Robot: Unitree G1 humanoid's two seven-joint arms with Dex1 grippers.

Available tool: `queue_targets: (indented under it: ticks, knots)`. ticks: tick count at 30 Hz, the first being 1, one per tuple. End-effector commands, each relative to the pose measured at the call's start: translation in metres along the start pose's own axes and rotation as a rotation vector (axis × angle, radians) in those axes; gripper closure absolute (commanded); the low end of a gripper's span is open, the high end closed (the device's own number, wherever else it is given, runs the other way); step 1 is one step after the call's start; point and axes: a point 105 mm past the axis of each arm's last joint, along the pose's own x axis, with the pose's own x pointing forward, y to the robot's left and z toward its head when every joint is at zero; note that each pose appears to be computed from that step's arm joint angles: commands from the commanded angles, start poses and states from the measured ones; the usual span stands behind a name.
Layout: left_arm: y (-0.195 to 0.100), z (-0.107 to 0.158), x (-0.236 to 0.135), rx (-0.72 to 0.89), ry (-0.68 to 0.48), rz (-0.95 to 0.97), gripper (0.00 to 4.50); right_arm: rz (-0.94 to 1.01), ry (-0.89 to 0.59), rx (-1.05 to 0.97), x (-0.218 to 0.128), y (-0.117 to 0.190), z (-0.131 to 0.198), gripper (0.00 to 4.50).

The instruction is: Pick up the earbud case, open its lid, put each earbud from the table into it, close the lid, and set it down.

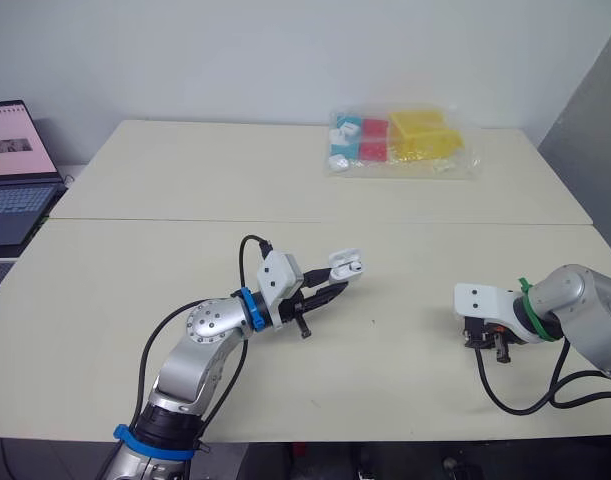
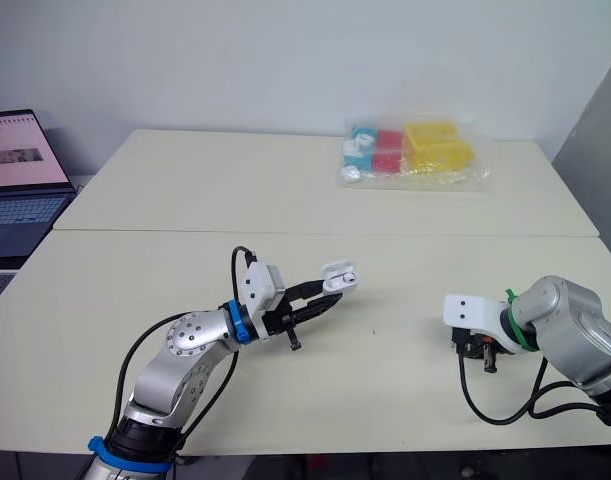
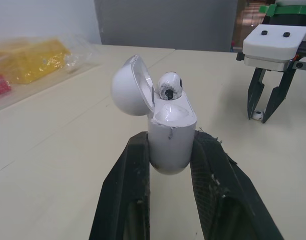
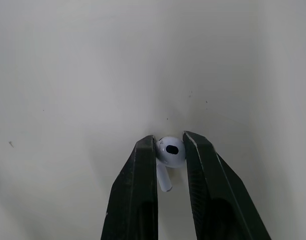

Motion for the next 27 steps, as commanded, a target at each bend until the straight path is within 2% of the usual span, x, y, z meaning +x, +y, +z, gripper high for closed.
queue_targets:
  ticks: [1,6,10,14,16,17,21,27]
  knots:
    - [-0.002,0.008,0.002,0.027,-0.033,-0.011,3.75,-0.007,0.007,-0.021,-0.002,-0.001,-0.001,4.1]
    - [0.0,0.009,0.002,0.021,-0.036,-0.006,3.75,-0.015,-0.061,-0.078,-0.015,-0.003,0.013,4.1]
    - [0.003,0.011,0.002,0.001,-0.05,0.007,3.75,-0.095,-0.244,-0.153,-0.051,-0.016,0.049,4.1]
    - [0.003,0.015,0.003,-0.001,-0.062,-0.007,3.75,-0.133,-0.44,-0.133,-0.076,-0.02,0.079,4.1]
    - [0.007,0.022,0.007,0.0,-0.091,0.004,3.75,-0.183,-0.656,-0.089,-0.093,-0.023,0.109,4.1]
    - [0.008,0.024,0.008,-0.001,-0.099,0.007,3.75,-0.193,-0.713,-0.072,-0.098,-0.023,0.117,4.1]
    - [0.01,0.033,0.013,-0.009,-0.125,-0.005,3.75,-0.271,-1.141,0.009,-0.116,-0.013,0.163,4.1]
    - [0.013,0.039,0.016,-0.017,-0.135,-0.005,3.75,-0.362,-1.339,0.104,-0.119,-0.005,0.179,4.1]
